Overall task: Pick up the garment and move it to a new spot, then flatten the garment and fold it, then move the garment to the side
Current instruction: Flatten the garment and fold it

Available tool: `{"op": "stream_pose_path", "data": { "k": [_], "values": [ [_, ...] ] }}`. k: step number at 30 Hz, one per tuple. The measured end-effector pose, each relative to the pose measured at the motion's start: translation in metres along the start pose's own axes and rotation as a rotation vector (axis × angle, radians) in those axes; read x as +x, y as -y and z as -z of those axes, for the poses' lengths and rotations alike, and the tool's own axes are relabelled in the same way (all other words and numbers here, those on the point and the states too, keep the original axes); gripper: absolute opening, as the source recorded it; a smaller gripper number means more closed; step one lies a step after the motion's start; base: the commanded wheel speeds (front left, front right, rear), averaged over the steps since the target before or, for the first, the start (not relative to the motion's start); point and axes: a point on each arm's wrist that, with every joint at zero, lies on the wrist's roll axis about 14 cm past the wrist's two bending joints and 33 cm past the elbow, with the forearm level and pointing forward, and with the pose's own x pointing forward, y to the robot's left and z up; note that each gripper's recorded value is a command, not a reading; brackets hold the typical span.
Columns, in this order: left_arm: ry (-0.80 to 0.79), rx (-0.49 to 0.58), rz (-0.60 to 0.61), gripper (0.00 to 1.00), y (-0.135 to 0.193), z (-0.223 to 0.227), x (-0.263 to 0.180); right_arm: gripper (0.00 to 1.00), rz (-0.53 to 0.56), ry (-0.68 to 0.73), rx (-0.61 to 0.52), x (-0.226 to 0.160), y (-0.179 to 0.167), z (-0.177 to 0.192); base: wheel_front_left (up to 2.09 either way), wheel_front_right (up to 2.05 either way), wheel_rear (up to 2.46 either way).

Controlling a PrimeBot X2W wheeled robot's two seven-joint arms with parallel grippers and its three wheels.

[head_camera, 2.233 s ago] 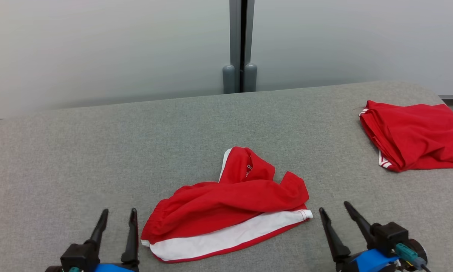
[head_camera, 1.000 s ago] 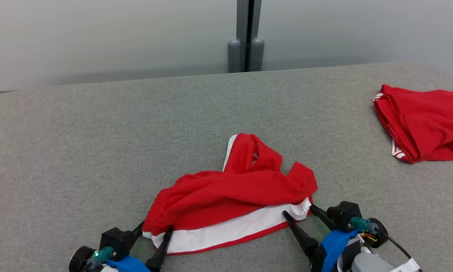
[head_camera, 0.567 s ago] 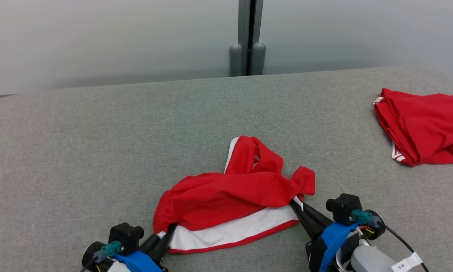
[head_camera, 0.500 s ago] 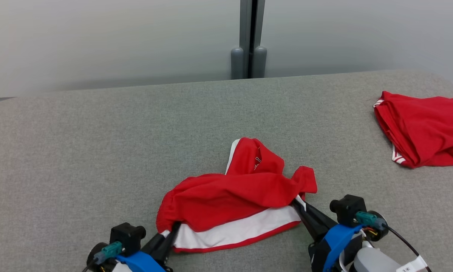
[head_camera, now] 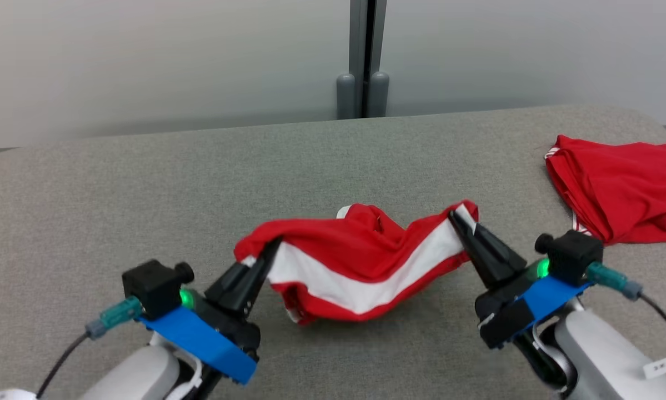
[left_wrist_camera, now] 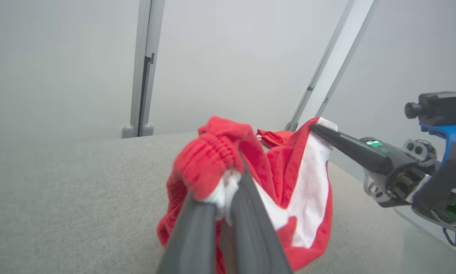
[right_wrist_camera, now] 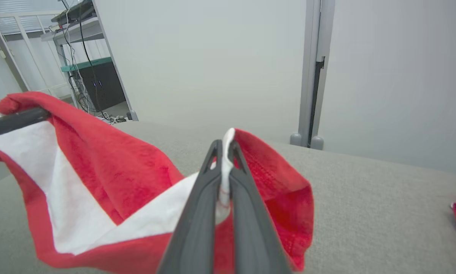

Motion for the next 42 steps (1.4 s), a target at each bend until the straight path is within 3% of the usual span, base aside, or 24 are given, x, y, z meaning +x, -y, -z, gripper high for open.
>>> {"op": "stream_pose_path", "data": {
  "k": [7, 14, 19, 24, 28, 32, 42],
  "values": [
    [0.137, 0.046, 0.048, 0.00, -0.015, -0.061, 0.054, 0.00, 0.067, 0.136, 0.060, 0.036, 0.038, -0.049, 0.00, 0.00, 0.00],
    [0.200, 0.090, 0.073, 0.00, -0.053, -0.112, 0.138, 0.00, 0.155, 0.243, 0.075, 0.103, 0.098, -0.100, 0.00, 0.00, 0.00],
    [0.238, 0.136, 0.112, 0.00, -0.062, -0.142, 0.191, 0.00, 0.198, 0.332, 0.076, 0.150, 0.134, -0.141, 0.00, 0.00, 0.00],
    [0.300, 0.203, 0.123, 0.00, -0.069, -0.171, 0.216, 0.00, 0.182, 0.410, 0.049, 0.183, 0.139, -0.176, 0.00, 0.00, 0.00],
    [0.340, 0.208, 0.131, 0.00, -0.068, -0.184, 0.220, 0.00, 0.176, 0.451, 0.045, 0.187, 0.139, -0.191, 0.00, 0.00, 0.00],
    [0.317, 0.198, 0.129, 0.00, -0.070, -0.172, 0.217, 0.00, 0.154, 0.415, 0.050, 0.186, 0.129, -0.171, 0.00, 0.00, 0.00],
    [0.131, 0.019, 0.005, 0.00, -0.096, -0.052, 0.156, 0.00, 0.153, 0.143, 0.160, 0.134, 0.107, -0.035, 0.00, 0.00, 0.00]
  ]
}}
